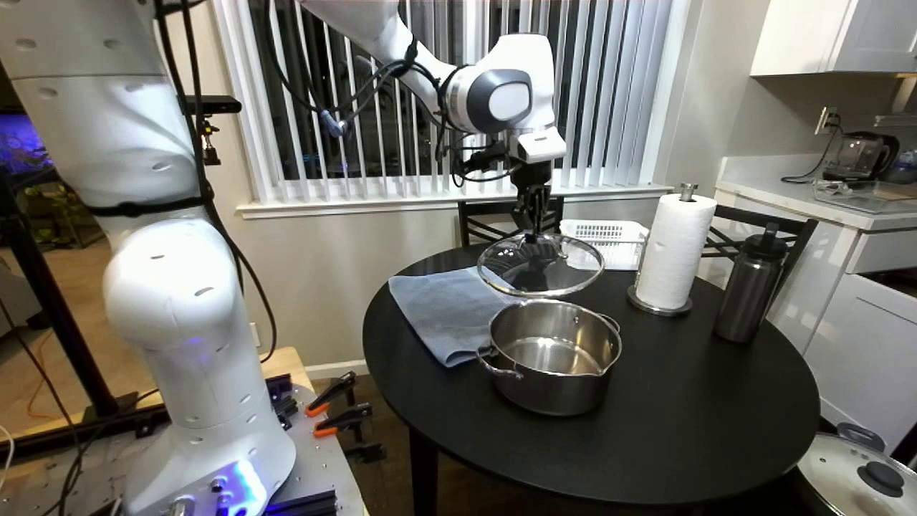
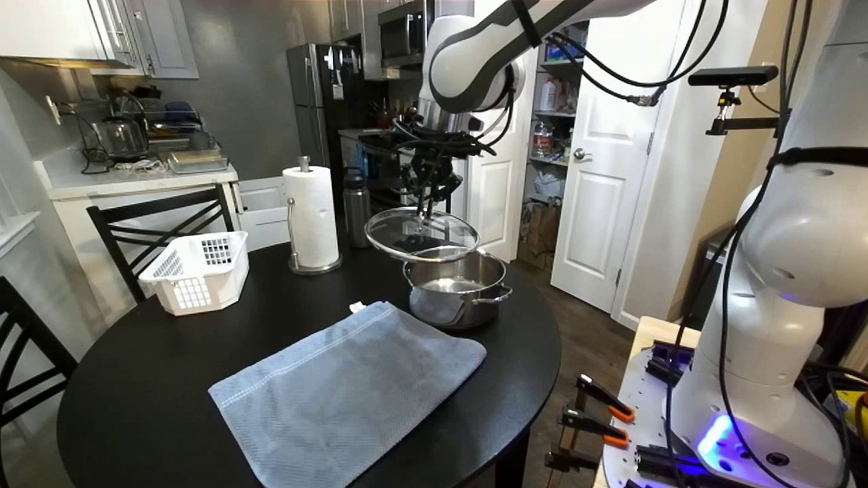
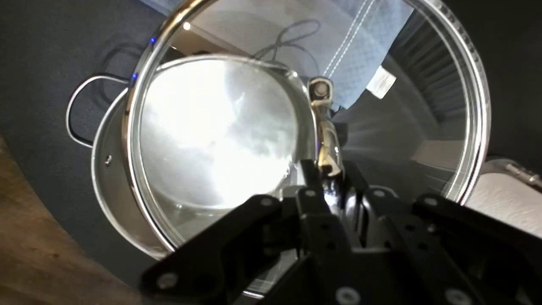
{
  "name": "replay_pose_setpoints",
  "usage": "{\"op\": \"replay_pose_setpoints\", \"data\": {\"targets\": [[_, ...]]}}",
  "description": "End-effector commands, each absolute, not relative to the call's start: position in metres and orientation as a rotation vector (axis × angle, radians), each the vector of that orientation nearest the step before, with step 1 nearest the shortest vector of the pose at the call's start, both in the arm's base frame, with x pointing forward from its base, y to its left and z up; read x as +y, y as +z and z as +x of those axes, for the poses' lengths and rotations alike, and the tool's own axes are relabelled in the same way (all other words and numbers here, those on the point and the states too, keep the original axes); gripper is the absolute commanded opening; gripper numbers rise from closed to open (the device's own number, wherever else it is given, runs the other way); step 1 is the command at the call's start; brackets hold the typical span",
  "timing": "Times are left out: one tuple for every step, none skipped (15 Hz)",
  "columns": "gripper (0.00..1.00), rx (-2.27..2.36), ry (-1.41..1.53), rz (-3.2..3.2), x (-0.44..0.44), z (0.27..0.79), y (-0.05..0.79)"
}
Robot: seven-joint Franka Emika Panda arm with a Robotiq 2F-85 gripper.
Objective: Remove the lid from the pot
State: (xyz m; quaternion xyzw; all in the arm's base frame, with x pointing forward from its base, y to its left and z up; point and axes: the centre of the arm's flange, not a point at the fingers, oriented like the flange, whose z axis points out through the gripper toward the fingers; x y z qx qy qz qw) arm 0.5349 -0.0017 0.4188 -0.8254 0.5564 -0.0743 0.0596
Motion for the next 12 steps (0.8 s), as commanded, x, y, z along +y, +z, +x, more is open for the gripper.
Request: {"op": "replay_pose_setpoints", "data": {"targets": [[0.07, 1.562, -0.217, -2.578, 0.059, 0.571, 0.43], [0.07, 1.527, -0.207, -2.61, 0.078, 0.579, 0.427], [0.07, 1.492, -0.188, -2.641, 0.098, 0.589, 0.422], [0.07, 1.46, -0.159, -2.672, 0.115, 0.596, 0.416], [0.07, 1.427, -0.124, -2.702, 0.133, 0.602, 0.409], [0.07, 1.4, -0.093, -2.73, 0.148, 0.607, 0.399], [0.07, 1.381, -0.066, -2.752, 0.16, 0.613, 0.388], [0.07, 1.37, -0.048, -2.761, 0.167, 0.618, 0.379], [0.07, 1.371, -0.043, -2.753, 0.17, 0.623, 0.368], [0.07, 1.368, -0.046, -2.744, 0.172, 0.626, 0.359], [0.07, 1.37, -0.053, -2.74, 0.173, 0.627, 0.351], [0.07, 1.366, -0.065, -2.744, 0.172, 0.627, 0.342]]}}
